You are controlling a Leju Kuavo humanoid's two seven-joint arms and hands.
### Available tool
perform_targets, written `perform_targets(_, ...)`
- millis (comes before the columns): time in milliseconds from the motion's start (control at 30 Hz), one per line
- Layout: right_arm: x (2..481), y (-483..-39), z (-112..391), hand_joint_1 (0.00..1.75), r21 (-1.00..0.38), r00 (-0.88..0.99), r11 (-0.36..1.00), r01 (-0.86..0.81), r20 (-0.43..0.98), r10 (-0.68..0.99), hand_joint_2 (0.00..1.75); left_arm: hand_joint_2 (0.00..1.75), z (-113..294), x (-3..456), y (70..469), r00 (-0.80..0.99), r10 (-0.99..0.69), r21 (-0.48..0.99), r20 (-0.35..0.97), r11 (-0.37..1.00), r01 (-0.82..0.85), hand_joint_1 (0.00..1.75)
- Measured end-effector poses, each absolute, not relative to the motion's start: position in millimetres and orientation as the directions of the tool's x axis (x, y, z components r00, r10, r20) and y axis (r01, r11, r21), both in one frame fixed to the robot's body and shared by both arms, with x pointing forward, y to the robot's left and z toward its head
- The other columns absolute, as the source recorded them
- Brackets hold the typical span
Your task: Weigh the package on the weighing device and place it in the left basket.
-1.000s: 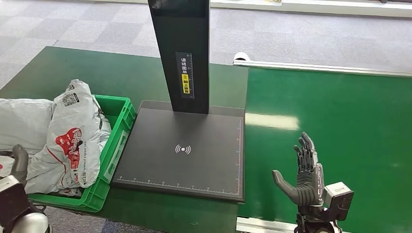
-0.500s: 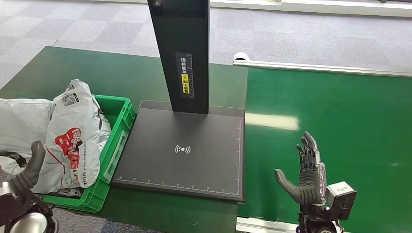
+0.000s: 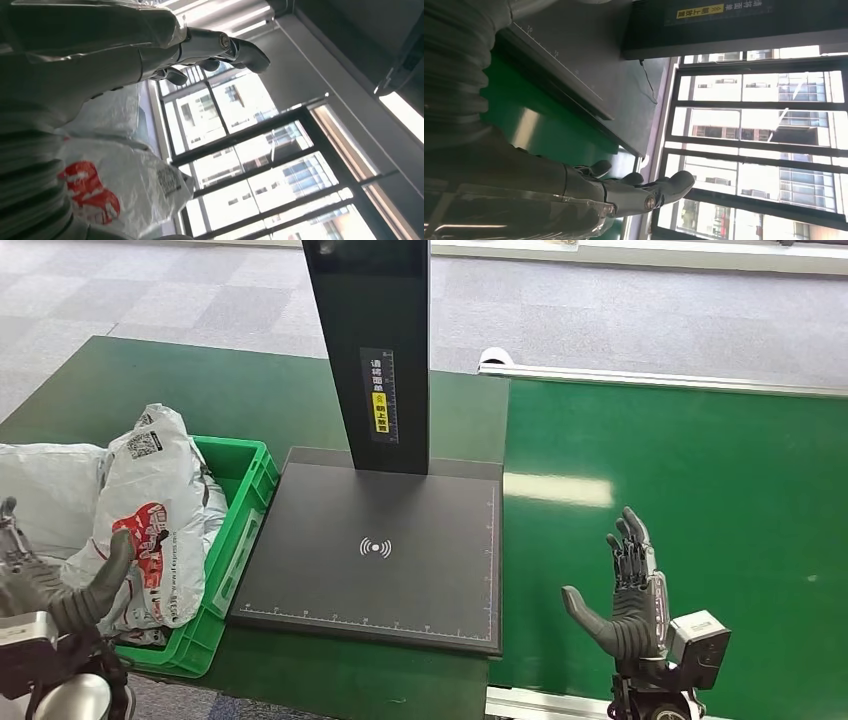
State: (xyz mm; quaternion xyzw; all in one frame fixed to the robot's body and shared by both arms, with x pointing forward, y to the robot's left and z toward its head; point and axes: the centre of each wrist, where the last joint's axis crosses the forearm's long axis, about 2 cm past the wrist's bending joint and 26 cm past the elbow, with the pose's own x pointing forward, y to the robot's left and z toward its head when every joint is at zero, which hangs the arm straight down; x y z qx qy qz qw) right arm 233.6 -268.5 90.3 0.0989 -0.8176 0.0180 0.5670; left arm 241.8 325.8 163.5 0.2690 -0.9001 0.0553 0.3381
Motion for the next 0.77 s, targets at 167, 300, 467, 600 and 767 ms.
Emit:
perform_targets(167,239.2,-264.9,91.6,0.00,0.082,-0.340,0.976,-0.202,0.929,-0.148,1.75,1.75,159.2,252.5,302.0,-0.661,-0.275,0.075,0.699,0.946,-0.314,0.00)
perform_targets(300,240.6,-263.4,90.6,0.00,0.083,-0.334,0.973,-0.213,0.930,-0.153,1.75,1.75,154.4,257.9,286.0,-0.659,-0.220,0.074,0.719,0.967,-0.242,0.00)
perform_targets(467,241.1,-262.1,89.0,0.00,0.083,-0.327,0.970,-0.228,0.932,-0.157,1.75,1.75,150.2,264.1,270.2,-0.641,-0.138,0.094,0.755,0.990,-0.103,0.00)
perform_targets(600,245.5,-259.7,87.9,0.00,0.121,-0.307,0.966,-0.226,0.933,-0.189,1.75,1.31,137.9,274.3,236.2,-0.545,0.083,-0.025,0.834,0.993,0.114,0.00)
perform_targets(767,247.5,-254.5,79.4,0.00,0.149,-0.262,0.954,-0.261,0.940,-0.218,1.75,0.00,117.6,279.7,215.8,-0.397,0.228,-0.148,0.889,0.964,0.223,0.00)
